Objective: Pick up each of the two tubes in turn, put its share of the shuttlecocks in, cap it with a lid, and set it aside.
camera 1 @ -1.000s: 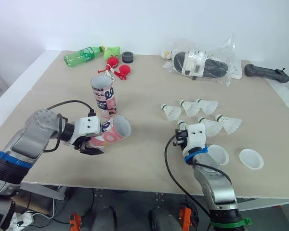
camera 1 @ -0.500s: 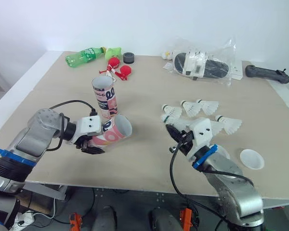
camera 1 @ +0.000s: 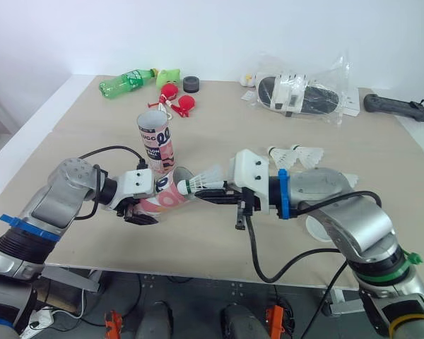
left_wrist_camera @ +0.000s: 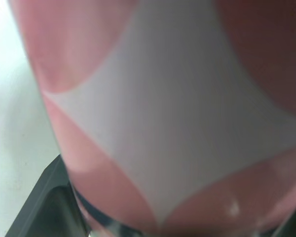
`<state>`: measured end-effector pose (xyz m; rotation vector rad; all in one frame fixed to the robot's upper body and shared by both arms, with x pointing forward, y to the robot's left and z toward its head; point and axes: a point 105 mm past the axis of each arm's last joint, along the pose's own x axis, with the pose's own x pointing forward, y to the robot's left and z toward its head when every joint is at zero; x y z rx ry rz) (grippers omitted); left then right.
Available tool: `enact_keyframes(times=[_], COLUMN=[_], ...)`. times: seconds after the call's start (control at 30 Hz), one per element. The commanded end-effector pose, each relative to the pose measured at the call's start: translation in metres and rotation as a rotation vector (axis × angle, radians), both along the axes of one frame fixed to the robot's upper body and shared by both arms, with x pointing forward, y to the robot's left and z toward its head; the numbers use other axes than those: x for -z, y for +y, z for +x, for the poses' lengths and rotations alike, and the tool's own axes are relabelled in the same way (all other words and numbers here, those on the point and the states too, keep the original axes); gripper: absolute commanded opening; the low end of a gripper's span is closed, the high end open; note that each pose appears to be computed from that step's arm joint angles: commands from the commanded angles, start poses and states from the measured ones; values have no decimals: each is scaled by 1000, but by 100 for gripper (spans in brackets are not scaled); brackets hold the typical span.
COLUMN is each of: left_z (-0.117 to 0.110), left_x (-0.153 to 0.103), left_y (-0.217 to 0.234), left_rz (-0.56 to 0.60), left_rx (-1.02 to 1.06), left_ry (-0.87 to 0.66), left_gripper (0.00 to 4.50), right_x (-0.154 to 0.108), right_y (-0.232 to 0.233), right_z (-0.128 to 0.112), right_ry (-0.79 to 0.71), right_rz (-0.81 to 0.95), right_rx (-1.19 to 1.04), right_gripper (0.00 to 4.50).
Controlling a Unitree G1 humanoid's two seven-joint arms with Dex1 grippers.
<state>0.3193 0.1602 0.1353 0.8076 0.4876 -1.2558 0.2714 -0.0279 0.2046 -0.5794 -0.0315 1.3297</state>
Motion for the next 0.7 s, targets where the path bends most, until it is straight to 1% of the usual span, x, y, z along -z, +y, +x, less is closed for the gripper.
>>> enact_keyframes(times=[0.03, 0.1, 0.13, 0.2, 0.3, 0.37, 0.4, 0.43, 0.5, 0.53, 0.7], left_z=[-4, -4, -5, -5, -5, -5, -5, -4, -4, -4, -4], left_x=[5, 5, 5, 5, 6, 6, 7, 7, 7, 7, 8], left_y=[-4, -4, -4, -4, -5, -6, -6, -7, -7, -7, -7], left_rz=[1, 1, 1, 0, -3, -4, -4, -5, -6, -6, -8], left_rx=[15, 15, 14, 13, 14, 15, 15, 15, 16, 16, 15], left_ry=[12, 13, 13, 13, 14, 14, 14, 14, 15, 16, 20], left_gripper=[330, 330, 330, 330, 330, 330, 330, 330, 330, 330, 330], right_x=[-9, -8, -7, -7, -15, -19, -21, -24, -33, -36, -41], right_y=[13, 14, 15, 17, 18, 16, 12, 6, -10, -18, -56], right_z=[2, 4, 4, 5, 7, 7, 8, 8, 10, 12, 13], right_ry=[-58, -59, -60, -64, -80, -82, -81, -79, -72, -68, -33], right_rz=[4, -2, -5, -6, 23, 38, 42, 52, 95, 118, 218], right_rx=[-40, -40, -41, -45, -40, -32, -25, -11, 36, 69, 238], right_gripper=[12, 12, 40, 102, 224, 289, 357, 357, 425, 446, 446])
